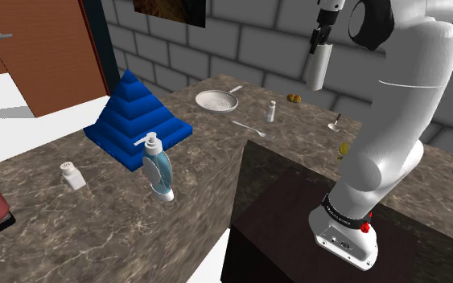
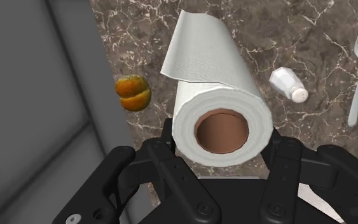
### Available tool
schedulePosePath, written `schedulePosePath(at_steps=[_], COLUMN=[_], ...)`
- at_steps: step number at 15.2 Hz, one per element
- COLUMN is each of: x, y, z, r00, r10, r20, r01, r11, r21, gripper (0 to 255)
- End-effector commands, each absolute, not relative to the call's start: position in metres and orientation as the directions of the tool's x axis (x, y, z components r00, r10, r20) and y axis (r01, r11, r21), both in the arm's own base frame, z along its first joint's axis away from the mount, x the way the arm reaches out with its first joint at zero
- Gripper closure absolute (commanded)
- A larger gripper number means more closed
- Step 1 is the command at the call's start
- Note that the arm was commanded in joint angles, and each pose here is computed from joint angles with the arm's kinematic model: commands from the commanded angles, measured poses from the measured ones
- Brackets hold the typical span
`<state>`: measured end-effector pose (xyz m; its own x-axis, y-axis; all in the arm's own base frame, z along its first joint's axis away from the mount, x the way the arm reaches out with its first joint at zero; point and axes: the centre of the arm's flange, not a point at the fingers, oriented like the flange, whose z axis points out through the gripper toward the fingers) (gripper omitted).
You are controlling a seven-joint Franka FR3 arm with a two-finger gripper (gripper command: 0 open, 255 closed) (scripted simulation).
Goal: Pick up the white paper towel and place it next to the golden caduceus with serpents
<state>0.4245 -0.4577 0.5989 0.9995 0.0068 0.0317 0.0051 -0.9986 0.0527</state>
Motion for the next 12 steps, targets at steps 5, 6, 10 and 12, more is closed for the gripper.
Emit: schedulePosePath(at_steps=[5, 6, 10, 12], x=[0.346, 0.333, 0.281, 0.255], y=[-0.455, -0.455, -0.456, -0.456], z=[0.612, 0.614, 0.623, 0.628], r00=[0.999, 0.999, 0.999, 0.999], r10=[0.008, 0.008, 0.008, 0.008], r20=[0.031, 0.031, 0.031, 0.031], r01=[0.006, 0.006, 0.006, 0.006], r11=[-0.999, -0.999, -0.999, -0.999], r21=[0.052, 0.052, 0.052, 0.052], gripper=[255, 255, 255, 255])
